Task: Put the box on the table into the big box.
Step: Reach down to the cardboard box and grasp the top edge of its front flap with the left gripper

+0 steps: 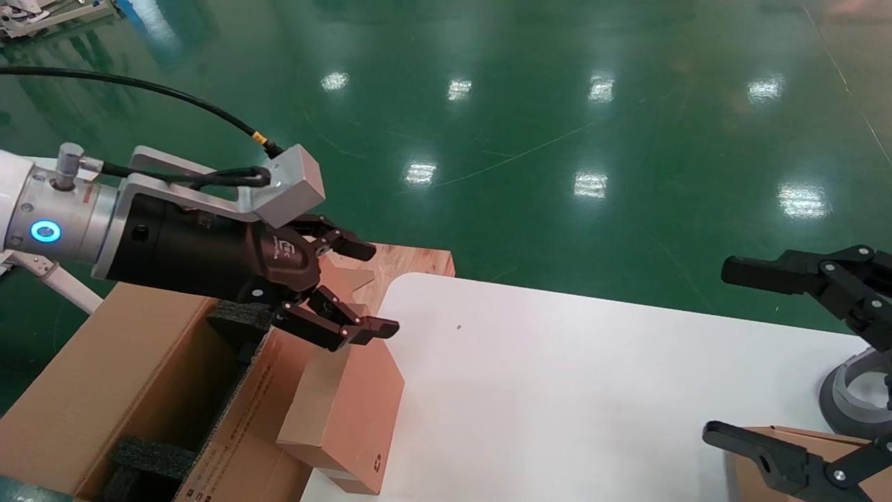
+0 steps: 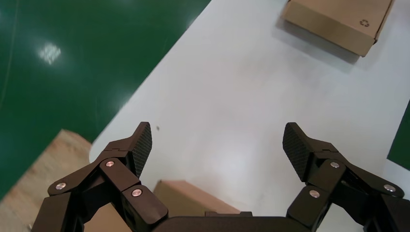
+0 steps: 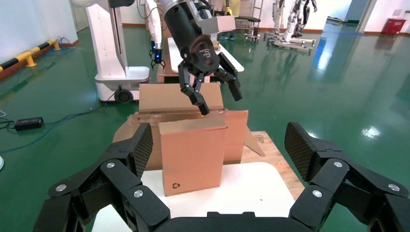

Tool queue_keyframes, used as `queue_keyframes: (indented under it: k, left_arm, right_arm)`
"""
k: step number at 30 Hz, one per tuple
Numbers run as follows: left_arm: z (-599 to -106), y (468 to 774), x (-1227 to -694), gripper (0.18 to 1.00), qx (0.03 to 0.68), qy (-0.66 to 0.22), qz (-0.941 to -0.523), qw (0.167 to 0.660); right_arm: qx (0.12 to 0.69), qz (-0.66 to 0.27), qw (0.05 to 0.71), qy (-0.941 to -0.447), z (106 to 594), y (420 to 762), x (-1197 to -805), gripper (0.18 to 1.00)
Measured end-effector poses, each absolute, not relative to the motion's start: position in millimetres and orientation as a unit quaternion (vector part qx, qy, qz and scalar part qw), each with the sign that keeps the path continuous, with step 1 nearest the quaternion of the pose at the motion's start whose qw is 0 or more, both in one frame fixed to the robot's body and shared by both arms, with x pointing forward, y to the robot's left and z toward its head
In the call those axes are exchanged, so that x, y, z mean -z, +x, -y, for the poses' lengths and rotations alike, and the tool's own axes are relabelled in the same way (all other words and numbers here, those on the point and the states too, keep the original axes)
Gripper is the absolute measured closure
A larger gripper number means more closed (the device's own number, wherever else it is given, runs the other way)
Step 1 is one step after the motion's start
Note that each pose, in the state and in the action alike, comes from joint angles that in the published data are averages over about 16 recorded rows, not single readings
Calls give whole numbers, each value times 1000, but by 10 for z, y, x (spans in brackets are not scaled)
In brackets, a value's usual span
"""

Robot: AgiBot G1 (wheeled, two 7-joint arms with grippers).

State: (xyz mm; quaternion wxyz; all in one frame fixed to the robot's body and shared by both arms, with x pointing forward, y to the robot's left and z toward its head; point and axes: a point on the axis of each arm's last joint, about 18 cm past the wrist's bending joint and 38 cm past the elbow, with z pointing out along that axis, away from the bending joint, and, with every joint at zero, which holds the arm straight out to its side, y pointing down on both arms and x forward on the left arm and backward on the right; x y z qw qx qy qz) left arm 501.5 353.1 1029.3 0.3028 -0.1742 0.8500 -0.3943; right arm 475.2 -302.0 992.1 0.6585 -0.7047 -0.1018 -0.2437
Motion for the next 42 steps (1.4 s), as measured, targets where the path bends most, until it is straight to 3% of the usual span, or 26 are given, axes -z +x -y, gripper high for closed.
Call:
queue_keyframes:
  k: [18,42]
  left_arm:
    - [-3448,5156,-10213,186,305,-289,-868,264]
    - [-3357,5201,-10004,186,184,-356,-887,227]
  right_arm:
    - [244,102,658,-705,3020,4752,-9921,178]
    - [244,102,658,-705,3020,4752,-9921,178]
